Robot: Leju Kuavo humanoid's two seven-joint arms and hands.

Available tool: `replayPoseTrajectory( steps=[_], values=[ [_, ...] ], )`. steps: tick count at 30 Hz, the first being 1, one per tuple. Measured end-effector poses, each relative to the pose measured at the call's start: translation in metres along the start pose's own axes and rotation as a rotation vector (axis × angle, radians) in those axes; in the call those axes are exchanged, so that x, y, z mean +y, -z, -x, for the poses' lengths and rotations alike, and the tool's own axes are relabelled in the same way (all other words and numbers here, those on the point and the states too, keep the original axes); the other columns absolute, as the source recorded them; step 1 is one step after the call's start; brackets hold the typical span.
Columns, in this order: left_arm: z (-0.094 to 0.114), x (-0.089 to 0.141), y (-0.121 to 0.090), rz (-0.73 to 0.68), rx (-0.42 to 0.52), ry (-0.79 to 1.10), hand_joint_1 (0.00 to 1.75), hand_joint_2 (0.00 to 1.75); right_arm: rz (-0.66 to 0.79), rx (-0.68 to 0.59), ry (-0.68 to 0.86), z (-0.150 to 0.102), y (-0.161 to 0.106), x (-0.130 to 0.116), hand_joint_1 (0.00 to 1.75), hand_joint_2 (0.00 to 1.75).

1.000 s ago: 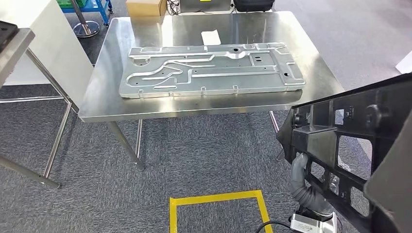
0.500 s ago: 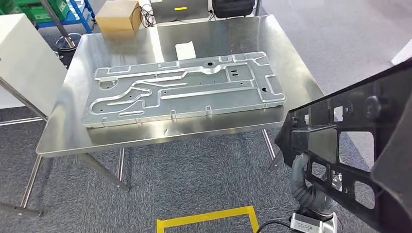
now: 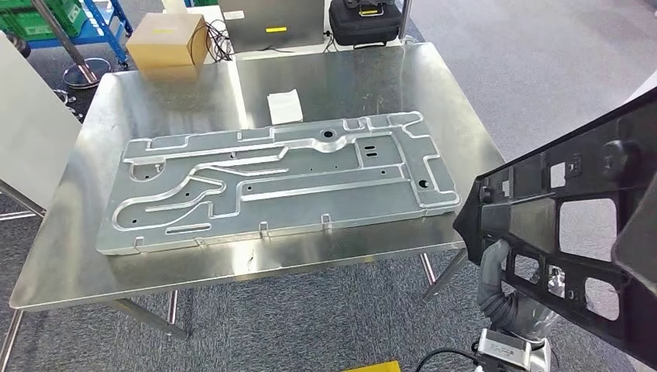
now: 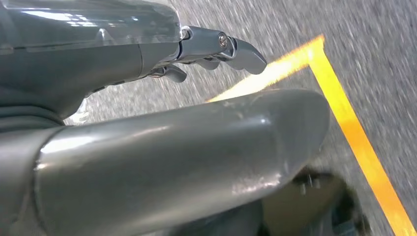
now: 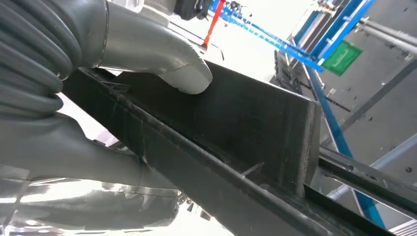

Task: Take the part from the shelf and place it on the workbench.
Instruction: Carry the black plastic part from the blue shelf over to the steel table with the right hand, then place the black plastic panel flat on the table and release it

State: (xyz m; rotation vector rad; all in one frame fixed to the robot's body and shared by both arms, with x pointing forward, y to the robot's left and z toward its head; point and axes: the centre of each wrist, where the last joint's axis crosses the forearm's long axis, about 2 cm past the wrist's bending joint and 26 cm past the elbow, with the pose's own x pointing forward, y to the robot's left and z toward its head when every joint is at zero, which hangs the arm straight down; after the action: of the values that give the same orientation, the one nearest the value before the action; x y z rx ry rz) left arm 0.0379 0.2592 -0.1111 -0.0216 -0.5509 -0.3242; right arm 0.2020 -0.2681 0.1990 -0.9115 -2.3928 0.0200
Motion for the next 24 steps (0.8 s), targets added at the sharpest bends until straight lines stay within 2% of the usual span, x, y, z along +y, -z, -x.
replayPoseTrajectory(
  steps=[6, 10, 14, 19, 21, 24],
  values=[
    [-0.004, 0.0, 0.002, -0.007, -0.002, 0.019, 0.0, 0.0, -0.125, -0.013, -0.13, 0.016, 0.018, 0.01, 1.75, 1.75],
    [-0.008, 0.002, 0.004, -0.008, -0.009, 0.041, 0.0, 0.0, -0.226, -0.043, -0.263, 0.028, 0.04, 0.037, 1.75, 1.75],
    [-0.011, 0.002, 0.005, -0.003, -0.015, 0.056, 0.0, 0.0, -0.312, -0.074, -0.367, 0.033, 0.052, 0.065, 1.75, 1.75],
    [-0.015, 0.003, 0.007, 0.021, -0.009, 0.093, 0.0, 0.0, -0.398, -0.124, -0.661, 0.051, 0.078, 0.103, 1.75, 1.75],
    [-0.018, 0.003, 0.008, 0.029, -0.008, 0.103, 0.0, 0.0, -0.405, -0.145, -0.735, 0.059, 0.087, 0.113, 1.75, 1.75],
    [-0.019, 0.003, 0.009, 0.031, -0.008, 0.105, 0.0, 0.0, -0.406, -0.151, -0.753, 0.061, 0.091, 0.115, 1.75, 1.75]
  ],
)
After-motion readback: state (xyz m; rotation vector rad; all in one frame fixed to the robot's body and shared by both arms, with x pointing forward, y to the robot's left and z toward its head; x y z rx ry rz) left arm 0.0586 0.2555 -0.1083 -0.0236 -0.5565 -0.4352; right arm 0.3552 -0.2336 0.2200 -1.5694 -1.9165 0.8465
